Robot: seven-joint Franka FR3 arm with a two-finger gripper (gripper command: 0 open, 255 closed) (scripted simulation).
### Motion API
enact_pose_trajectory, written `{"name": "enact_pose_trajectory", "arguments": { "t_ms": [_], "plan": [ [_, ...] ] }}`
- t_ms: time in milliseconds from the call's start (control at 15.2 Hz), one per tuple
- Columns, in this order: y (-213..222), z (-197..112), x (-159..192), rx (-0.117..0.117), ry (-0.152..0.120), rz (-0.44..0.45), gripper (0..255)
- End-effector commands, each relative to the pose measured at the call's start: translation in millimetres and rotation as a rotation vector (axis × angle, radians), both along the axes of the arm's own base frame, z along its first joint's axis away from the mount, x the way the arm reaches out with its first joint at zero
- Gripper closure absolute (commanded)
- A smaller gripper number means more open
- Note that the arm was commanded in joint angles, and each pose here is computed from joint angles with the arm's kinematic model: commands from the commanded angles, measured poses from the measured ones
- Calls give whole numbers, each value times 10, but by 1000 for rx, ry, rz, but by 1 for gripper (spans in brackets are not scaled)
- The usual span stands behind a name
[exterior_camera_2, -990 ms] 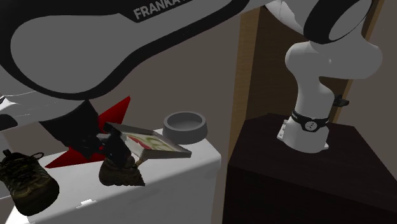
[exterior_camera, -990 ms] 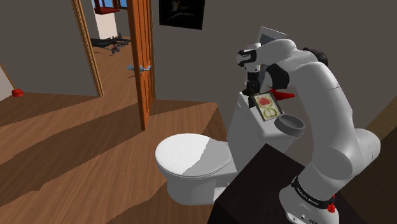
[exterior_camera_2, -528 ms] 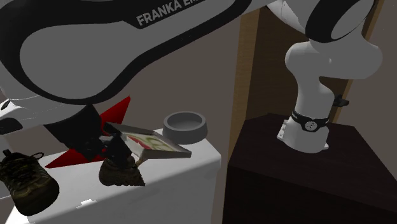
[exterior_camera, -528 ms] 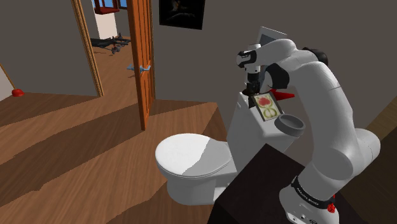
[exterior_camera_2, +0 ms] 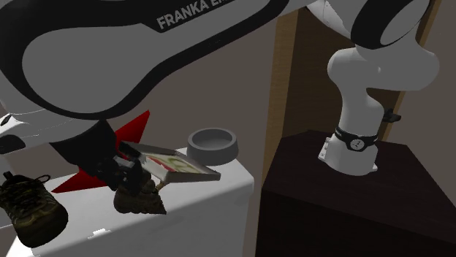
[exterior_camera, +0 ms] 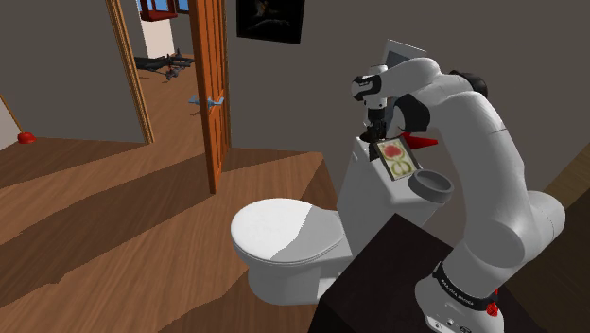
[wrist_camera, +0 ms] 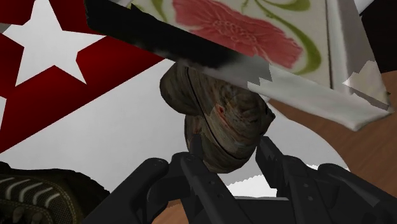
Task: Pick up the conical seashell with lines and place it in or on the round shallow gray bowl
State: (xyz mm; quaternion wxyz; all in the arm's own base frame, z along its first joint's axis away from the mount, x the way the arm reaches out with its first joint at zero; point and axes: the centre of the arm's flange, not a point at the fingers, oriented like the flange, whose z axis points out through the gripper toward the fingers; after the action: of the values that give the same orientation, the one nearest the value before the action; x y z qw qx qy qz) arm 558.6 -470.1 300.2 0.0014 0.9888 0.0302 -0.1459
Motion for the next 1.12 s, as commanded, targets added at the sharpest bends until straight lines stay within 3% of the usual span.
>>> {"name": "enact_pose_trajectory", "arguments": {
  "t_ms": [0, 1056],
  "plan": [
    [-1, -6, -2, 0, 1, 0, 255],
    [-1, 734, -3, 0, 1, 0, 255]
  ]
}}
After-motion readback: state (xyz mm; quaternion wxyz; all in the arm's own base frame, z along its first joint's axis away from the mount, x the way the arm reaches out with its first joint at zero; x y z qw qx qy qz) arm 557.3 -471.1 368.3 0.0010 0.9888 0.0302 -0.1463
